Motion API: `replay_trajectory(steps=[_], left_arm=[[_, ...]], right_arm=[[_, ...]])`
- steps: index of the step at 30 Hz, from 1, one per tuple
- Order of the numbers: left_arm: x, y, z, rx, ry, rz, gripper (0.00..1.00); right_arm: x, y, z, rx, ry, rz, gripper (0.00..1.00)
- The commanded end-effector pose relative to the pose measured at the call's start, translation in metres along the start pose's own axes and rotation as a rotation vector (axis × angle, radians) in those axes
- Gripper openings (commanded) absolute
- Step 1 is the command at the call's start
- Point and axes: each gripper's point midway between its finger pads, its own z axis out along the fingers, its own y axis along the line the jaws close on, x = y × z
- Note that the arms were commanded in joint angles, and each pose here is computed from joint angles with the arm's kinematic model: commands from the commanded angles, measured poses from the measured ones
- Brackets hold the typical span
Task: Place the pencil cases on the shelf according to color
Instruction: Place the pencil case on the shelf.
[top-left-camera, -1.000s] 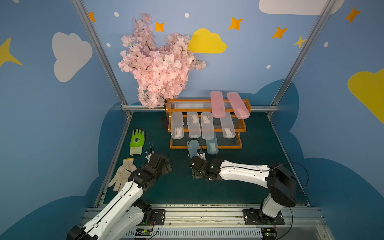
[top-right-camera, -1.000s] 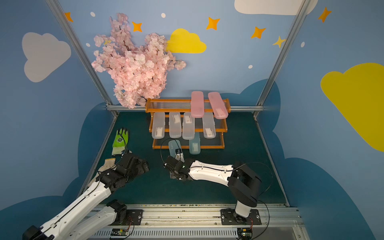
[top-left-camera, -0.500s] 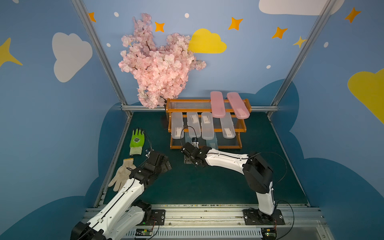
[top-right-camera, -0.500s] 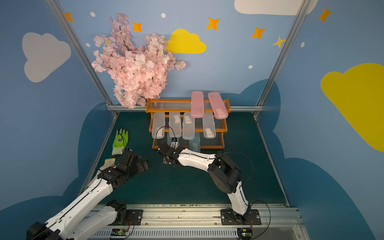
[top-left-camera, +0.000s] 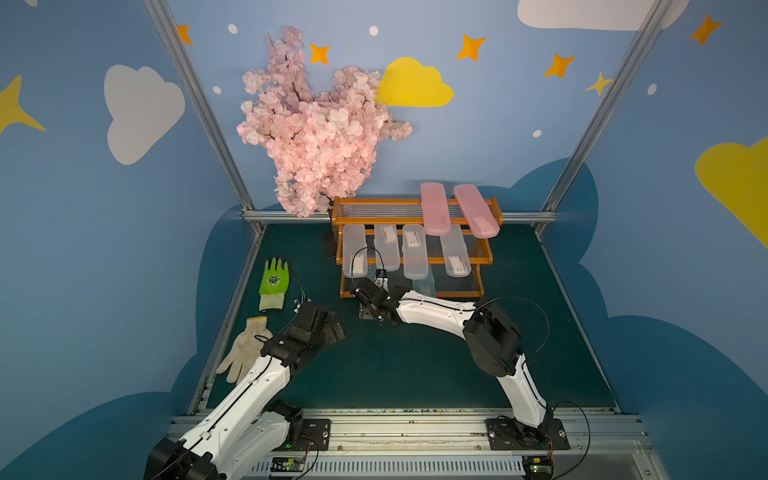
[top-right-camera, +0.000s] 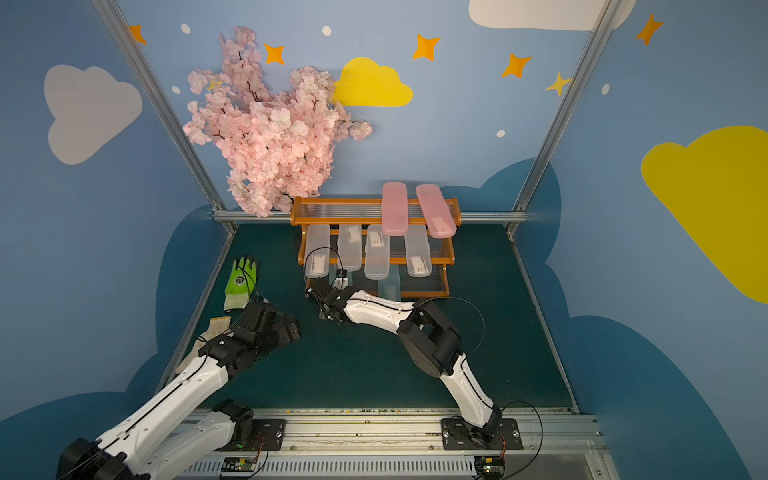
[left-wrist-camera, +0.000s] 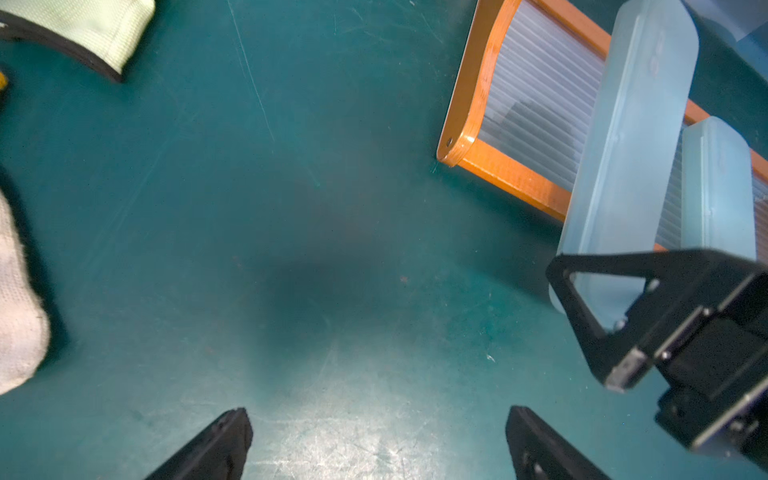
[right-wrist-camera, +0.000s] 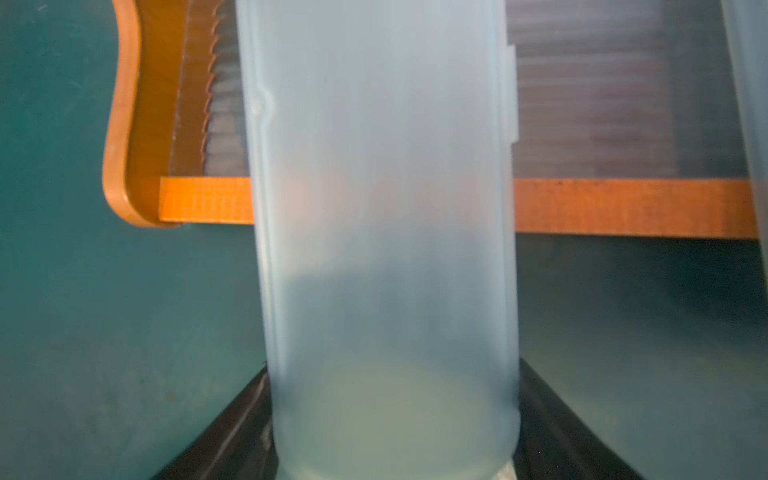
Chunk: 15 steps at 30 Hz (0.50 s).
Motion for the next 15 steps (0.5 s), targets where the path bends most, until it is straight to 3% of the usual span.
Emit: replay_trajectory(steps=[1, 4, 6, 10, 15], left_arm=[[0.0, 0.0, 0.0, 0.008, 0.004, 0.012, 1.0], [0.002, 0.001, -0.001, 0.009, 0.009, 0.012, 1.0], [0.004, 0.0, -0.002, 0.016, 0.016, 0.008, 1.0], [0.007, 0.0, -0.006, 0.034, 0.025, -0.001, 1.0], [0.007, 0.0, -0.015, 0.045, 0.02, -0.004, 1.0]], right_arm=[[-0.012, 0.001, 0.001, 0.009, -0.025, -0.003, 0.44], [-0.012, -0.002, -0.002, 0.019, -0.023, 0.0, 0.73], [-0.01, -0.006, -0.007, 0.033, -0.008, 0.019, 0.85], [-0.009, -0.009, -0.025, 0.032, 0.014, 0.031, 0.94], [-0.009, -0.012, -0.049, 0.023, 0.002, 0.023, 0.95]])
